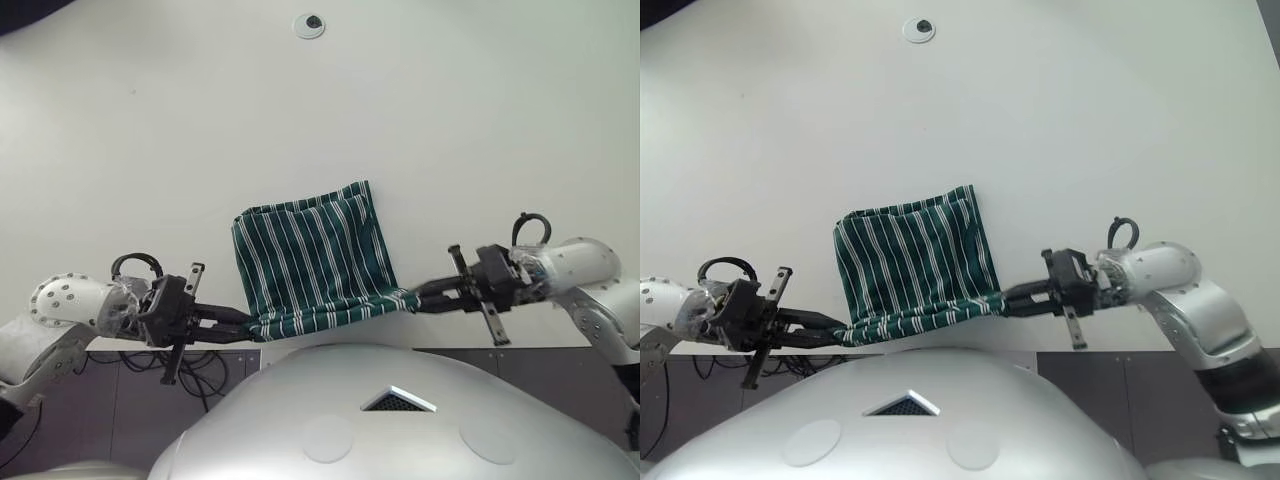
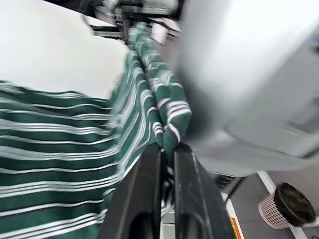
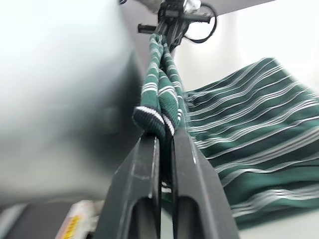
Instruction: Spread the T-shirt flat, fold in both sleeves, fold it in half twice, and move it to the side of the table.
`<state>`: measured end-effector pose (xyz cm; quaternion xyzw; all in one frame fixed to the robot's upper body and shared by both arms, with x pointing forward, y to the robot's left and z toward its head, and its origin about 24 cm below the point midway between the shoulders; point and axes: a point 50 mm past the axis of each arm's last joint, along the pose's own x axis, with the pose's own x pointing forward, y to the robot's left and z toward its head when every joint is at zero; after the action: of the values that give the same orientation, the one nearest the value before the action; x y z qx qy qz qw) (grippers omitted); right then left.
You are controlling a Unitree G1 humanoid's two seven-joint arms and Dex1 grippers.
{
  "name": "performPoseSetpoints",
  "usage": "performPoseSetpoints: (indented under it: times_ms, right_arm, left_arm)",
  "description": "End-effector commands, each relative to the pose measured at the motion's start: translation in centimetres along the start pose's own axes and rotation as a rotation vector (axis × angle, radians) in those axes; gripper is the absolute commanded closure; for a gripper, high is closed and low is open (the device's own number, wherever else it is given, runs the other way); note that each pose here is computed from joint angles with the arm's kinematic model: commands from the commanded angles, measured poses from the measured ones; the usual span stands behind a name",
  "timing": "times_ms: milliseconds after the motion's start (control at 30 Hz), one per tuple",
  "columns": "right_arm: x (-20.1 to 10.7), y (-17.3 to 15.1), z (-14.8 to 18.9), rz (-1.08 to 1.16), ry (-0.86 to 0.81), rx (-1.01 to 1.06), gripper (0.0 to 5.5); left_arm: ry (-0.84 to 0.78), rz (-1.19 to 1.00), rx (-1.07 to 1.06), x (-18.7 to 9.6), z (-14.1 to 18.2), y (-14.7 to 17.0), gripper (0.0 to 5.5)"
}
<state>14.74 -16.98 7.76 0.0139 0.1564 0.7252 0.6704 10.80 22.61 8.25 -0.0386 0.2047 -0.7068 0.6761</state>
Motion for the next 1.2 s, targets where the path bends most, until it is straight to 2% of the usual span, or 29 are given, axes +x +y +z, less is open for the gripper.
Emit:
performPoseSetpoints:
  times_ms: [33,200,333,367,600,667,800,833,900,1000,1133,1200]
  right_arm:
    - [0.7,-3.1,0.3,-0.214,0.002,-0.059,5.47]
    - [1.6,-6.3,0.6,-0.405,0.000,-0.119,5.47]
    - [2.0,-7.2,0.3,-0.461,0.007,-0.127,5.47]
    - [2.1,-7.3,0.3,-0.465,0.005,-0.119,5.08]
    - [1.9,-7.7,0.6,-0.504,-0.022,-0.123,3.96]
    - [2.2,-7.4,1.0,-0.494,-0.038,-0.135,3.70]
    - [3.7,-6.6,1.5,-0.427,-0.071,-0.160,3.12]
    - [4.3,-6.4,1.6,-0.405,-0.078,-0.172,2.94]
    - [5.8,-6.1,1.6,-0.367,-0.060,-0.218,2.94]
    - [8.2,-6.2,0.2,-0.322,0.026,-0.268,2.94]
    - [10.0,-9.4,-4.5,-0.553,0.299,-0.193,2.94]
    - [9.0,-10.3,-6.5,-0.639,0.420,-0.196,2.94]
  left_arm:
    - [0.002,0.167,0.029,-1.3,0.2,2.3,5.43]
    - [-0.008,0.416,0.086,-3.3,0.0,5.5,5.43]
    - [-0.017,0.527,0.100,-3.5,-0.3,6.9,5.43]
    - [-0.025,0.547,0.098,-3.6,-0.2,7.2,5.05]
    - [-0.009,0.725,0.100,-4.5,0.6,9.1,4.06]
    - [0.024,0.782,0.098,-4.8,0.4,9.5,3.83]
    - [0.023,0.934,0.107,-6.0,0.7,10.9,3.79]
    - [0.003,0.997,0.117,-6.3,1.0,11.5,3.79]
    - [-0.073,1.079,0.167,-6.5,2.2,12.4,3.79]
    - [-0.237,1.079,0.277,-4.6,4.5,13.0,3.79]
    - [-0.546,1.184,0.339,-2.3,6.7,14.1,3.79]
    - [-0.680,1.250,0.316,-1.8,7.4,15.0,3.79]
